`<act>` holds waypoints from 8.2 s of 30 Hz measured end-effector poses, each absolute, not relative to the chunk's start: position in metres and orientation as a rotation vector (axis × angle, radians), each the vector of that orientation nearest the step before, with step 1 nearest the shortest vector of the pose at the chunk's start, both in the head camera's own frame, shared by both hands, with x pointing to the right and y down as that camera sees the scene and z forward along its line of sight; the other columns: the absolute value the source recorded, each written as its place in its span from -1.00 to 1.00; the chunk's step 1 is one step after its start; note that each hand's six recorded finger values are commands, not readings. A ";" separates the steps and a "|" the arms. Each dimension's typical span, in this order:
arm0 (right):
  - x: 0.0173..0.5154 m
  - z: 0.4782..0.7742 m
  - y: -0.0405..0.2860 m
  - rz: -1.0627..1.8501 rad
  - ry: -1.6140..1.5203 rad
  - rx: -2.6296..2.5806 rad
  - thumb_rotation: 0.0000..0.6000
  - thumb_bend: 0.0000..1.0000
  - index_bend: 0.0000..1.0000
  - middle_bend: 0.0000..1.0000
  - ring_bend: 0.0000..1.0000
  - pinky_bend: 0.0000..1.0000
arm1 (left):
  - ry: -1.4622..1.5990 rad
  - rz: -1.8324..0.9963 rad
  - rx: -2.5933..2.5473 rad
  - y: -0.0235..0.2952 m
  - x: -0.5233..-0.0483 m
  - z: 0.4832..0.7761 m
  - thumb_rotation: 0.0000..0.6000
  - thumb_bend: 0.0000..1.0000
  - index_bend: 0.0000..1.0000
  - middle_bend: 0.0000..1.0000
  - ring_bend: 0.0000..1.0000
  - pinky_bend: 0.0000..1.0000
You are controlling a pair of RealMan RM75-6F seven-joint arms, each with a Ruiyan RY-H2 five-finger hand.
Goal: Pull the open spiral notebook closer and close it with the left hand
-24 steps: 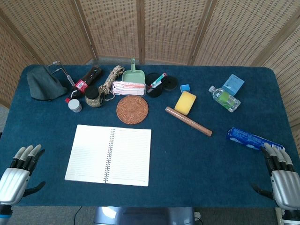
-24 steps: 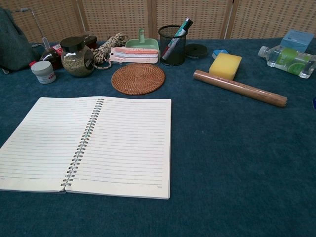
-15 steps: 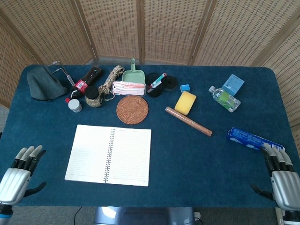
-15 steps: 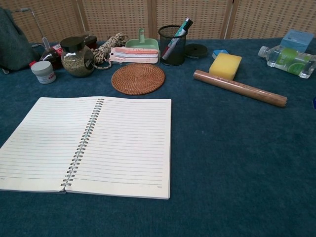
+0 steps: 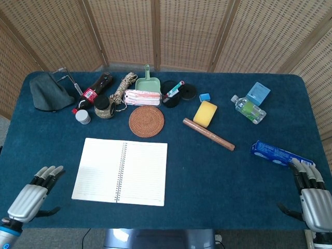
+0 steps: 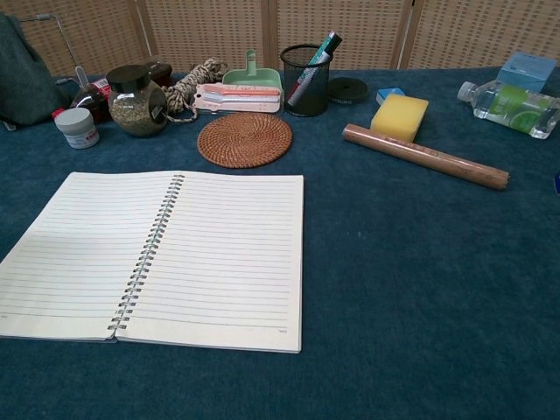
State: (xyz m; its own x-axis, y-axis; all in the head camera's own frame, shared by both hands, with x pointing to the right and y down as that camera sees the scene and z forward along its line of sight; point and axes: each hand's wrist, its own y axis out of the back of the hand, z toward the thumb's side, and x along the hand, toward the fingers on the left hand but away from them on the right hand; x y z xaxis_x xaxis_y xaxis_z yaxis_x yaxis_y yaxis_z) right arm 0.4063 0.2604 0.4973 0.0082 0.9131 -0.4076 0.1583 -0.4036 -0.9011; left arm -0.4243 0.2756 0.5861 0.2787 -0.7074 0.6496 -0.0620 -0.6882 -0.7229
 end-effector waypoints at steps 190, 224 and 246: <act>0.391 0.502 0.277 1.475 -1.082 -1.739 1.00 -1.00 -1.00 -1.00 -1.00 -1.00 | 0.372 -0.638 -1.557 0.313 -0.463 0.549 1.00 -0.23 0.31 0.06 -0.15 0.07; 0.388 0.505 0.278 1.480 -1.057 -1.766 1.00 -1.00 -1.00 -1.00 -1.00 -1.00 | 0.190 -0.369 -1.452 0.260 -0.347 0.563 1.00 -0.39 -0.85 -1.00 -1.00 -0.61; 0.389 0.506 0.278 1.490 -1.055 -1.775 1.00 -1.00 -1.00 -1.00 -1.00 -1.00 | 0.478 -0.778 -1.561 0.233 -0.325 0.595 1.00 -0.43 -0.95 -1.00 -1.00 -0.85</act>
